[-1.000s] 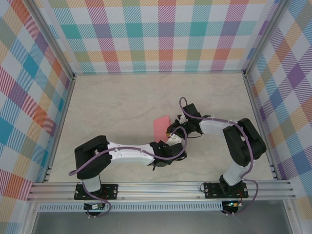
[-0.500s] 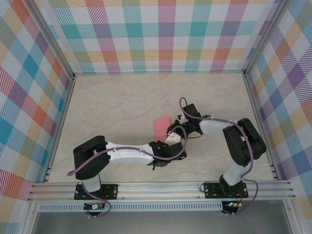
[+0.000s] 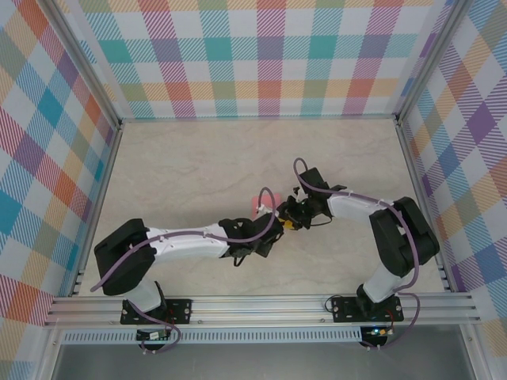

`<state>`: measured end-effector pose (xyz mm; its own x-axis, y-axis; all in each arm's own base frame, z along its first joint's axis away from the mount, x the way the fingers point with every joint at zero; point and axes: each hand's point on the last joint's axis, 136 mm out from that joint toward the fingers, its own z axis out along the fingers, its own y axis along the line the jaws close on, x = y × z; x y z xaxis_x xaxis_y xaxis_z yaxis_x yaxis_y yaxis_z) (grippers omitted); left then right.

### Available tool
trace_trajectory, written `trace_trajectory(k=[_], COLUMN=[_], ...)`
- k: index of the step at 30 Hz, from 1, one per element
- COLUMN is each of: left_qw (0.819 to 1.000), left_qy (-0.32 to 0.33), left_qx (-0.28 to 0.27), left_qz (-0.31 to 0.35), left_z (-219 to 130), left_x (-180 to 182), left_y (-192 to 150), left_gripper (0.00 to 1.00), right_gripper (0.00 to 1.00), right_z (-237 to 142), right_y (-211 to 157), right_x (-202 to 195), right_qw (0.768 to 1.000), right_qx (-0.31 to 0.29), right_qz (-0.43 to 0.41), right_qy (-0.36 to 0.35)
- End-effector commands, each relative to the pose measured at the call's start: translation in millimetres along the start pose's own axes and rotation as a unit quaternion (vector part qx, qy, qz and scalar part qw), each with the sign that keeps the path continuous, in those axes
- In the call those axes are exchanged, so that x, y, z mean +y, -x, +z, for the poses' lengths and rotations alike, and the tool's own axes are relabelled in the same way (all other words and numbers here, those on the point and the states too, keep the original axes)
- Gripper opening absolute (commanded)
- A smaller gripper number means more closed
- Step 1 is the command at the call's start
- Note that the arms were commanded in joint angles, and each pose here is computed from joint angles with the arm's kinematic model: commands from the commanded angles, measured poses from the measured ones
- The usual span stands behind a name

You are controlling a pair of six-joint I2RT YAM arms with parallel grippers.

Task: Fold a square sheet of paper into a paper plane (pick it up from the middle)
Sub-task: Third fold the triangle at the center of the table.

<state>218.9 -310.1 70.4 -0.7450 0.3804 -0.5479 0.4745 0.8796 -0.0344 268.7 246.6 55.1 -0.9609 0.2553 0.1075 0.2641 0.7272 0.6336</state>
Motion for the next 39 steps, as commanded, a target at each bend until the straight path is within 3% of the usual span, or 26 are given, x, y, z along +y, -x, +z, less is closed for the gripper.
trace_trajectory(k=[1, 7, 13, 18, 22, 31, 34, 39], left_qw=[0.997, 0.991, 0.985, 0.984, 0.985, 0.984, 0.984, 0.984], left_qy=[-0.071, -0.111, -0.142, -0.147, -0.142, -0.146, -0.149, -0.152], left_qx=[0.015, 0.0, 0.015, 0.016, 0.013, 0.022, 0.022, 0.025], left_qz=[-0.028, -0.076, -0.092, -0.099, -0.101, -0.095, -0.092, -0.094], left_z=[-7, -7, -5, -5, -6, -5, -5, -7], left_x=[-8, 0, 0, 2, 5, 1, 0, -1], left_y=[-1, 7, 5, 8, 11, 10, 11, 13], left_gripper=[0.0, 0.0, 0.0, 0.0, 0.0, 0.0, 0.0, 0.06], right_gripper=[0.32, 0.29, 0.3, 0.24, 0.39, 0.51, 0.51, 0.4], right_z=[-14, -6, -18, -9, -11, 4, 13, 20], right_y=[8, 7, 16, 16, 13, -10, -12, -12], right_x=[7, 16, 32, 42, 22, 16, 22, 36], right_qw=[0.999, 1.0, 0.998, 0.998, 1.0, 0.999, 0.999, 0.997], right_qx=[-0.021, 0.001, -0.024, 0.004, -0.01, 0.031, 0.041, 0.058], right_qz=[-0.025, -0.028, -0.053, -0.054, -0.028, 0.016, 0.019, 0.025], right_qy=[-0.01, 0.014, 0.021, 0.036, 0.0, 0.012, 0.027, 0.051])
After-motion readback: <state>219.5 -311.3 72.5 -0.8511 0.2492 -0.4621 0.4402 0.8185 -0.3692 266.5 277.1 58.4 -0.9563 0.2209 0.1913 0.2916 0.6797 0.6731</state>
